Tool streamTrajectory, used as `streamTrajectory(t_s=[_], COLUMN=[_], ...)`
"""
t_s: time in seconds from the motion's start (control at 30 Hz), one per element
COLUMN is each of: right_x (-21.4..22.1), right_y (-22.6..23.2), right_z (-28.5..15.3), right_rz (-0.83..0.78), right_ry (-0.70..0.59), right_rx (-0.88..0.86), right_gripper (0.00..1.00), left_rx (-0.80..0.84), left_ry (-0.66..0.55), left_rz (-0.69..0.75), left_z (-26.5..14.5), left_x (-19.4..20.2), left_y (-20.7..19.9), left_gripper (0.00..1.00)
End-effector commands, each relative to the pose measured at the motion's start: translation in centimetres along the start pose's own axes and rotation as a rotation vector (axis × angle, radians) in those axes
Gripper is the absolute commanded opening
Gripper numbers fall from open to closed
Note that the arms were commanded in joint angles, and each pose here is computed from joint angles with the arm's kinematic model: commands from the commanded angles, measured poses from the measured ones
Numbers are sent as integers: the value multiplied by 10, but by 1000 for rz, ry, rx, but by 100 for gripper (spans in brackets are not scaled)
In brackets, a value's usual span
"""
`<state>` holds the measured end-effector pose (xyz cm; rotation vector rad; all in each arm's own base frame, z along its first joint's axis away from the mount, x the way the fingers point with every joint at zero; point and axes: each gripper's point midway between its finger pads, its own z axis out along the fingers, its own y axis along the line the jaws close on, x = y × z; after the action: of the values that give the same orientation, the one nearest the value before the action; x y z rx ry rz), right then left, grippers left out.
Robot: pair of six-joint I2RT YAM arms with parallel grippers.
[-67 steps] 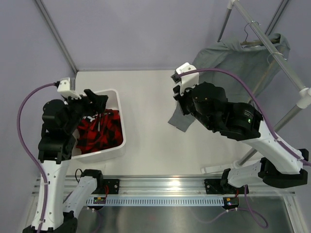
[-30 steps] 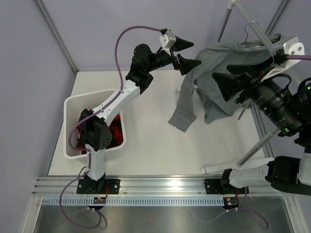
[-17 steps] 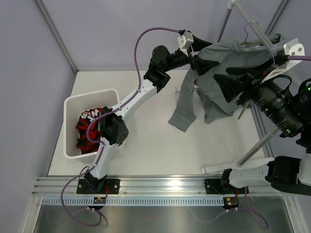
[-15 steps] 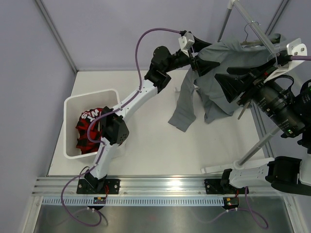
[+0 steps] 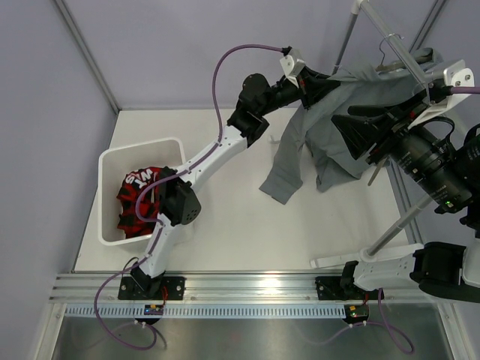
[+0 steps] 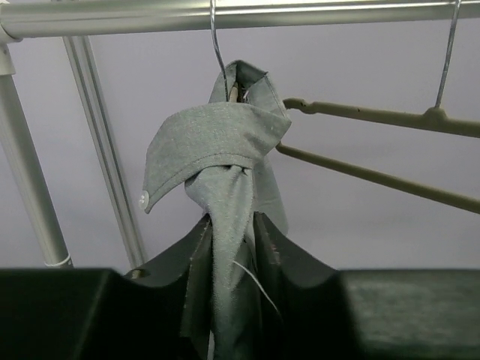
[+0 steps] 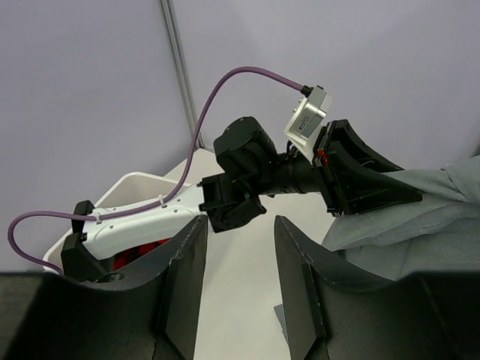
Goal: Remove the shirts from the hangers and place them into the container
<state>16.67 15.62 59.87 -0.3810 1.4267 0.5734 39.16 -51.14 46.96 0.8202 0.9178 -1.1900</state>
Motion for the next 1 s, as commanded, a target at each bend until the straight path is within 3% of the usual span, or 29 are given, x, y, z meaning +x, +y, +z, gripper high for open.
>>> streamTrajectory(t_s=[0.0,0.17,0.57,0.87,0.9,0.97], right_x=[1,0,-5,-4,-3,1], right_y=[3,4,-4,-8,-8,-8], right_z=[-4,-5,-13,-16,-16,-14], right_rz=[4,6,1,-2,-6,-17], right_ry=[4,0,-20,-18,-14,-1], right_rx=[-26,-35,-21,-12,-9,-4], right_gripper=[48,48,47,47,48,49], left_rx=[-66,-96,-41,-26,-25,-38], left_ry=[-103,-138,-281,-227,-239,-198], left_rz=[46,40,78,105,121,128], left_z=[8,11,4,-5,-11,-15], left_x=[-47,-59,-144,-154,-169,-157], left_y=[-3,-3,-42,-54,-60,-59], left_gripper=[7,0,0,0,0,0])
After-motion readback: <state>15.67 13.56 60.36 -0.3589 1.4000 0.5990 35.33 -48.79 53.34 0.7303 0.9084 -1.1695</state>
